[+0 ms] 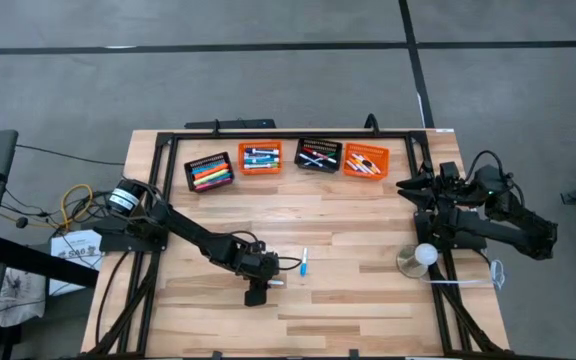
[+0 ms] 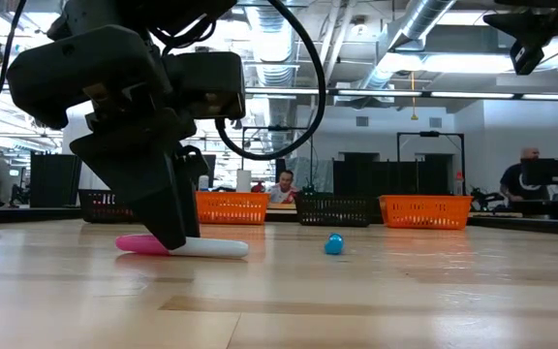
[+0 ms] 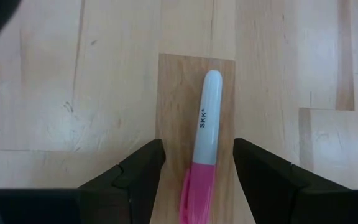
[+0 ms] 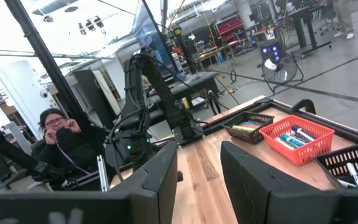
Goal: Pick & Place Markers
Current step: Put the small pink highlighter pen into the right orange bin
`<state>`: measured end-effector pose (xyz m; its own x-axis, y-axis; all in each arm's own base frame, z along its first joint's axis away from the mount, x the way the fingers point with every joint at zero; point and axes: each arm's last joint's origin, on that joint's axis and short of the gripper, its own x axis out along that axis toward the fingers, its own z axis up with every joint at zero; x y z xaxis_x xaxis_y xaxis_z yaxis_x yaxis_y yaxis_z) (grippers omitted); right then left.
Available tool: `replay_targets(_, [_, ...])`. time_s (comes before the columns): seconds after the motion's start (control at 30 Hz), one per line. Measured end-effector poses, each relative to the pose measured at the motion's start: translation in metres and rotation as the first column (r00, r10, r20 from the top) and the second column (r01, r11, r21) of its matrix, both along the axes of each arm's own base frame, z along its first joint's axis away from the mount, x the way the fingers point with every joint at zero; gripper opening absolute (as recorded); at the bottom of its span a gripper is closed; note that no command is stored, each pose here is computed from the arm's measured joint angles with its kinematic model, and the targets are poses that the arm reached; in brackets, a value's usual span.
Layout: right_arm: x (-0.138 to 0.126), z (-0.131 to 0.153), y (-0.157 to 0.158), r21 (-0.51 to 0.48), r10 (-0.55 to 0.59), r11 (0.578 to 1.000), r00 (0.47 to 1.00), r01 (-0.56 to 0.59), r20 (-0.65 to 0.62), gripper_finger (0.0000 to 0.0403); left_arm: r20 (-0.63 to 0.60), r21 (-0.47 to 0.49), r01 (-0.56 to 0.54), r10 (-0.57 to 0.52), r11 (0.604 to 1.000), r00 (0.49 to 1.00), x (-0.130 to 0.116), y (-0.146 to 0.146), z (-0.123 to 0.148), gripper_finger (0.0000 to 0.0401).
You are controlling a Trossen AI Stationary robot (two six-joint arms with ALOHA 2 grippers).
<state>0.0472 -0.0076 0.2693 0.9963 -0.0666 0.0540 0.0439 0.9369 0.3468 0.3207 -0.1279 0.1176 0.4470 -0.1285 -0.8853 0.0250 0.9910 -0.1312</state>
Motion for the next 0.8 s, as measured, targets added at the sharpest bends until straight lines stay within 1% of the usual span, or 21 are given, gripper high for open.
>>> replay_targets(0.23, [0.0, 0.0, 0.0, 0.0, 0.0, 1.0, 1.0, 0.0, 0.0, 0.0114, -0.002, 0.009, -0.005, 0.005, 1.0, 1.0, -0.0003, 0.0005, -0.0008, 0.0204])
replay_targets(0.4, [0.0, 0.0, 0.0, 0.025, 0.002, 1.0, 1.0, -0.002, 0.002, 0.0114, 0.005, 0.027, -0.016, 0.016, 1.0, 1.0, 0.0001, 0.0014, -0.001, 0.0204])
replay_targets(0.47, [0.0, 0.0, 0.0, 0.025, 0.002, 1.0, 1.0, -0.002, 0.002, 0.0114, 0.009, 0.037, 0.0, -0.001, 0.999, 1.0, 0.0001, 0.0016, -0.001, 0.0204])
replay_targets(0.57, [0.0, 0.0, 0.0, 0.025, 0.002, 1.0, 1.0, -0.002, 0.002, 0.0114, 0.018, 0.07, 0.055, -0.056, 0.996, 0.998, -0.0004, 0.0, -0.001, 0.0204])
replay_targets(0.8, [0.0, 0.0, 0.0, 0.025, 0.001, 1.0, 1.0, -0.001, 0.002, 0.0114, 0.045, 0.126, 0.057, -0.063, 0.99, 0.997, -0.0027, -0.0069, -0.0009, 0.0204])
